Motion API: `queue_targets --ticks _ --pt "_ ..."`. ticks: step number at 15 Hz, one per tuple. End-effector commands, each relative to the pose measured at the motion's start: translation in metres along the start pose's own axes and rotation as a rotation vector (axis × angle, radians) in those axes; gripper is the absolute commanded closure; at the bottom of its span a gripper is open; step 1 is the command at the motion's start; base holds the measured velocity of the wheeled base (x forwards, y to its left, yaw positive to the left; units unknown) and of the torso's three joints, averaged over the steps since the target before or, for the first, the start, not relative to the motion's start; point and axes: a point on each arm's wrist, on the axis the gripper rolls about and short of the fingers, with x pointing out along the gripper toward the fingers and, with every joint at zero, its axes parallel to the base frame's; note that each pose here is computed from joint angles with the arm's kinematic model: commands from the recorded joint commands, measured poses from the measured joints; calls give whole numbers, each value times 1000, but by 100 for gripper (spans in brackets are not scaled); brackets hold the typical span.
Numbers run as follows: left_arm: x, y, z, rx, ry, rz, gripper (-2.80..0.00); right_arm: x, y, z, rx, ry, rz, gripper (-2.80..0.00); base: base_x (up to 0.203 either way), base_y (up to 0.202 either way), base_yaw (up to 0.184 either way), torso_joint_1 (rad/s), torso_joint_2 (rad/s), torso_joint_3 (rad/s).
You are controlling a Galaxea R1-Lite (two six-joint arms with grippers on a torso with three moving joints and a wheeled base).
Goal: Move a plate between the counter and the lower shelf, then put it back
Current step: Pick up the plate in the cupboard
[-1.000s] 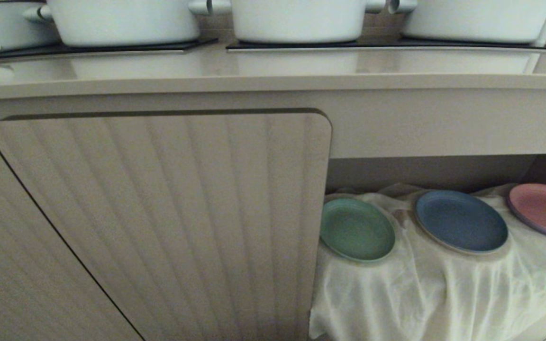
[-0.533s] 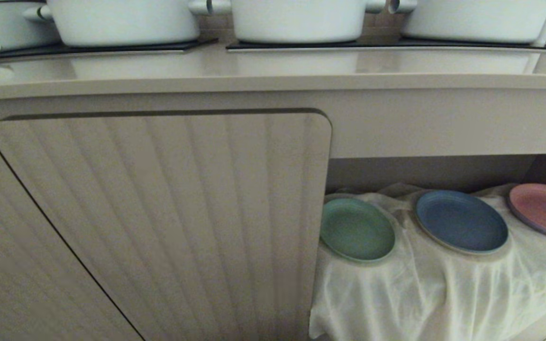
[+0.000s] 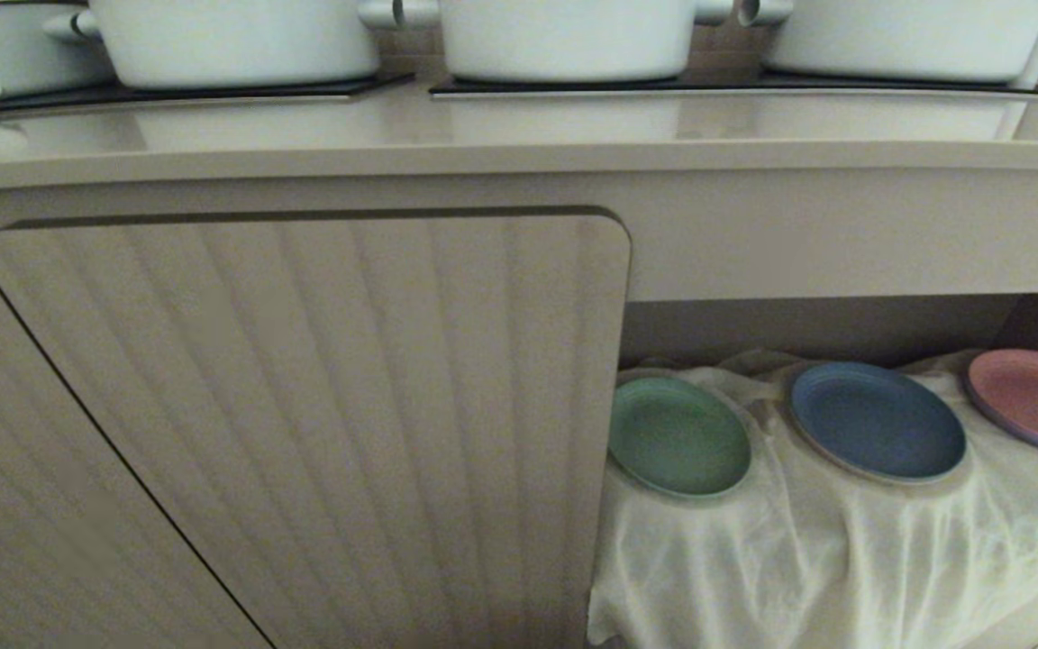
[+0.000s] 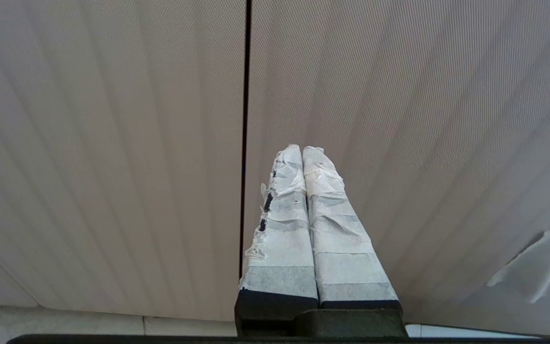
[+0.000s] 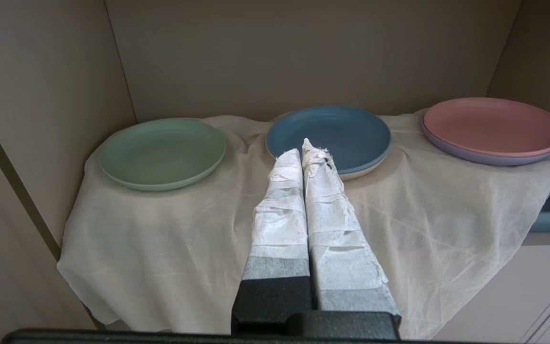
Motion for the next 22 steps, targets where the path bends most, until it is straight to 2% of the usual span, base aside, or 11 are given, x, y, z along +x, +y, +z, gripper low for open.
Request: queue_targets --ticks 1,6,15,17,20,22 --pt "0 0 0 -1 0 1 0 0 0 0 -4 0 -2 0 0 0 0 0 0 0" --pt "0 0 0 -1 0 1 0 4 0 0 -29 43 0 0 0 0 0 0 0 0" --pt "0 0 0 -1 0 1 0 53 1 12 -30 388 0 0 0 0 0 0 0 0" --pt "0 0 0 -1 0 1 0 72 3 25 2 440 42 0 0 0 0 0 0 0" --pt "0 0 0 -1 -2 1 0 103 6 42 47 506 166 0 0 0 0 0 0 0" --pt "0 0 0 -1 0 1 0 120 8 47 52 605 242 0 0 0 0 0 0 0"
